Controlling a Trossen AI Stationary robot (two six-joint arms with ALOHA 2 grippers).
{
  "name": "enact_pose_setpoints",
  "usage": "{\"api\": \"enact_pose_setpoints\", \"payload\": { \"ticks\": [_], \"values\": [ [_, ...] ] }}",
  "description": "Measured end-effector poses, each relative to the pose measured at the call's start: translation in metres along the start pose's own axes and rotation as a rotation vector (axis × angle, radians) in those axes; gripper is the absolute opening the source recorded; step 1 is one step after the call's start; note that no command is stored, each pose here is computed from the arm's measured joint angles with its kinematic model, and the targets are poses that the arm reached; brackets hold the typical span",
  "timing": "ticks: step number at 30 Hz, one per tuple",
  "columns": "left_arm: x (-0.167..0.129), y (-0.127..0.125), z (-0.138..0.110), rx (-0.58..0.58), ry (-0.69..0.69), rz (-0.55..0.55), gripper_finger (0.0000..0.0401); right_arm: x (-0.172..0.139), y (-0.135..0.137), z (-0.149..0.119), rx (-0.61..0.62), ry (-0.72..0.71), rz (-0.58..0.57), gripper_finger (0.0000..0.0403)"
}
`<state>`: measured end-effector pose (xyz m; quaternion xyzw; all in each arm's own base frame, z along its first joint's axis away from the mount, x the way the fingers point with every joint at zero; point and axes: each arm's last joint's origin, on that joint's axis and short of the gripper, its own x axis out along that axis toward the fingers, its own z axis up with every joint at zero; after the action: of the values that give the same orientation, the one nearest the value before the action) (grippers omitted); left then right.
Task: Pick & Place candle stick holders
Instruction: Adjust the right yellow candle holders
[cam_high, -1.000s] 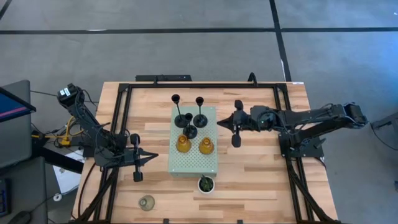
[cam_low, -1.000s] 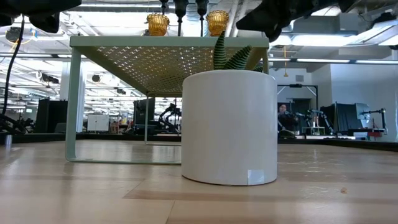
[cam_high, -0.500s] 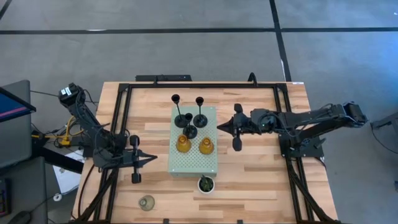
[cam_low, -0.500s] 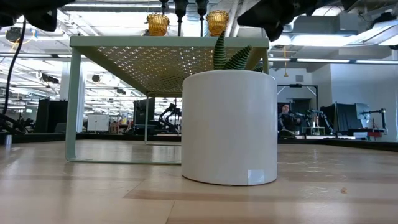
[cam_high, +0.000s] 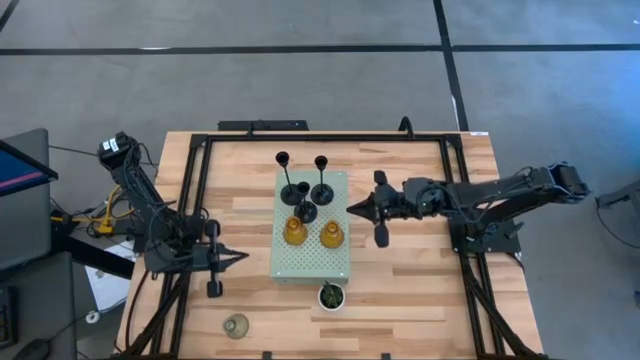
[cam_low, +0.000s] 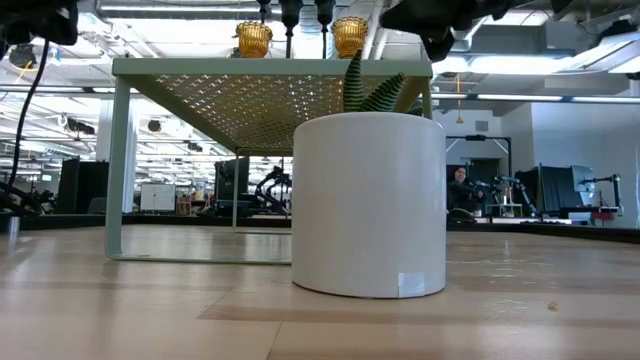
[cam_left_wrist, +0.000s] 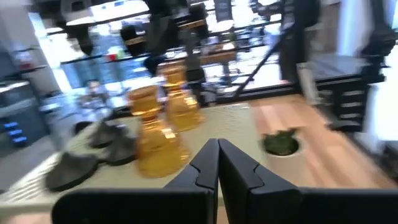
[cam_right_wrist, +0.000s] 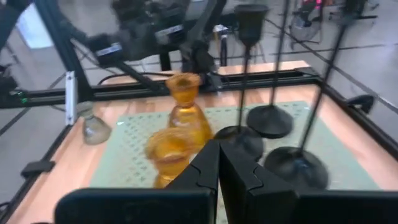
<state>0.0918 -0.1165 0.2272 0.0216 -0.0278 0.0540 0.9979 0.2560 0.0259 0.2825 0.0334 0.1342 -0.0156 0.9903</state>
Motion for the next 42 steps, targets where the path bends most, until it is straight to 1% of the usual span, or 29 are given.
{"api": "enact_pose_setpoints", "payload": {
  "ticks": [3,5,6,9,10,14,17,22,27,36,39,42],
  "values": [
    [0.003,0.006,-0.001,0.003,0.023,0.142,0.0008,0.001,0.004,0.000,-0.004,-0.007,0.022,0.0000],
    [0.008,0.009,-0.001,0.007,0.026,0.194,0.0008,0.001,0.005,0.001,-0.007,-0.014,0.028,0.0000],
    [0.011,0.011,-0.001,0.019,0.022,0.190,0.0008,0.001,0.006,0.000,-0.009,-0.011,0.027,0.0000],
    [0.024,0.015,-0.001,0.060,-0.008,0.106,0.0007,0.001,0.005,0.000,-0.025,-0.013,0.023,0.0000],
    [0.028,0.018,-0.001,0.067,-0.016,0.096,0.0007,0.001,0.005,0.001,-0.032,-0.015,0.024,0.0000],
    [0.044,0.032,-0.002,0.072,-0.036,0.118,0.0005,0.001,0.006,0.000,-0.034,-0.012,0.027,0.0000],
    [0.054,0.042,-0.002,0.076,-0.058,0.079,0.0005,0.001,0.006,0.000,-0.037,-0.010,0.027,0.0000],
    [0.068,0.062,-0.003,0.022,-0.083,0.049,0.0005,0.001,0.006,-0.001,-0.053,0.001,0.026,0.0000],
    [0.077,0.079,-0.004,-0.031,-0.103,-0.045,0.0004,0.001,0.006,-0.002,-0.065,0.012,0.025,0.0000],
    [0.094,0.100,-0.019,-0.101,-0.023,-0.047,0.0004,0.001,0.006,-0.002,-0.081,0.013,0.025,0.0000],
    [0.100,0.103,-0.023,-0.112,-0.023,-0.049,0.0004,0.001,0.006,-0.002,-0.083,0.013,0.025,0.0000],
    [0.105,0.105,-0.024,-0.112,-0.050,-0.075,0.0004,0.001,0.006,-0.002,-0.085,0.013,0.025,0.0000]
  ]
}}
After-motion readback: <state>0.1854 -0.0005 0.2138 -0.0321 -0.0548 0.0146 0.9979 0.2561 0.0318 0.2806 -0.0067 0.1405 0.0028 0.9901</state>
